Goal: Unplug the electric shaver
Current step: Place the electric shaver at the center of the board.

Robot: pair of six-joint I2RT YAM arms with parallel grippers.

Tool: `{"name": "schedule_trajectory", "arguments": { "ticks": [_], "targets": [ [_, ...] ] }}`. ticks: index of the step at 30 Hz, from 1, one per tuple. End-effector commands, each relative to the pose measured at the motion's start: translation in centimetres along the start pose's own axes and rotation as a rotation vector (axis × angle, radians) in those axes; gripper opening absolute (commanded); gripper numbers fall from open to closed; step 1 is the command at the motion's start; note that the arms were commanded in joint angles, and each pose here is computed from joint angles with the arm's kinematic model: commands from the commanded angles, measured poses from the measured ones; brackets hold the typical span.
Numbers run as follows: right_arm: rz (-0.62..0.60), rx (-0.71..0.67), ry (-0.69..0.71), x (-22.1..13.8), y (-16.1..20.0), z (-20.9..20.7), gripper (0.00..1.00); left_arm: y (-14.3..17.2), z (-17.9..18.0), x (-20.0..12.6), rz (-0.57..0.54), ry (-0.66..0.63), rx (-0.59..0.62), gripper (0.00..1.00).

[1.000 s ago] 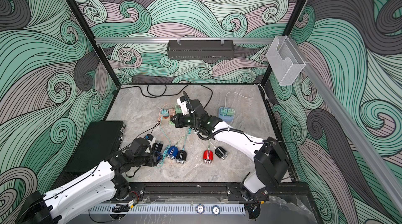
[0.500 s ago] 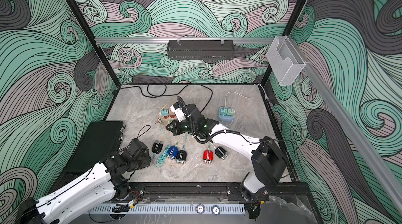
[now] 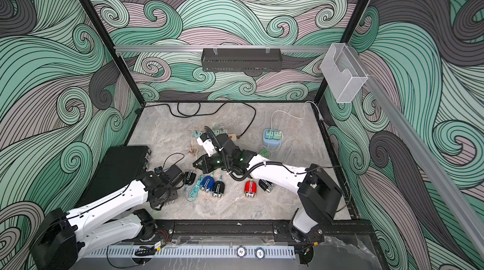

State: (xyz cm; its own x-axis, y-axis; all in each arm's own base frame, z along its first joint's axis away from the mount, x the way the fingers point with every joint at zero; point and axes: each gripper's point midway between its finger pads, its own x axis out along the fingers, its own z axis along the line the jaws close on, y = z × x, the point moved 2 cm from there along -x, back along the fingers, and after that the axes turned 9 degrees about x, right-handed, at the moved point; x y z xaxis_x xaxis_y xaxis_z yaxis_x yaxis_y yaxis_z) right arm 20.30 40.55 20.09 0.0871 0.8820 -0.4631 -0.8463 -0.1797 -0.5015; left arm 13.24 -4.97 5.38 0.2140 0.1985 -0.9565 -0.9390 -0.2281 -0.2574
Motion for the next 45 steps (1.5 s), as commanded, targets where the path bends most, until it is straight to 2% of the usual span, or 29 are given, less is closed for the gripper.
{"name": "schedule_trajectory", "arguments": {
  "ticks": [1,8,16,20,35,41,45],
  "targets": [
    [-0.001,-0.004,-0.022,0.5,0.1,0.4,0.02,-0.4,0.0,-0.1,-0.008,0.003,-0.013,0.45],
    [-0.063,-0.036,0.015,-0.4,-1.0,0.5,0.02,-0.1,-0.7,1.1,0.041,0.020,-0.004,0.45],
    [-0.189,-0.110,-0.053,-4.0,-8.5,4.5,0.02,0.0,-0.9,1.5,0.062,0.047,-0.014,0.47],
    [-0.205,-0.108,-0.087,-4.4,-10.6,5.5,0.02,0.1,-1.0,1.6,0.067,0.067,-0.012,0.49],
    [-0.186,-0.094,-0.086,-4.1,-9.9,4.9,0.02,0.0,-1.2,2.3,0.116,0.071,-0.011,0.58],
    [-0.166,-0.087,-0.085,-3.8,-9.2,4.3,0.02,-0.2,-0.8,2.2,0.118,0.052,-0.024,0.67],
    [-0.135,-0.090,-0.106,-3.5,-8.5,4.3,0.02,-0.5,-0.7,2.0,0.103,0.049,-0.034,0.77]
  ]
}}
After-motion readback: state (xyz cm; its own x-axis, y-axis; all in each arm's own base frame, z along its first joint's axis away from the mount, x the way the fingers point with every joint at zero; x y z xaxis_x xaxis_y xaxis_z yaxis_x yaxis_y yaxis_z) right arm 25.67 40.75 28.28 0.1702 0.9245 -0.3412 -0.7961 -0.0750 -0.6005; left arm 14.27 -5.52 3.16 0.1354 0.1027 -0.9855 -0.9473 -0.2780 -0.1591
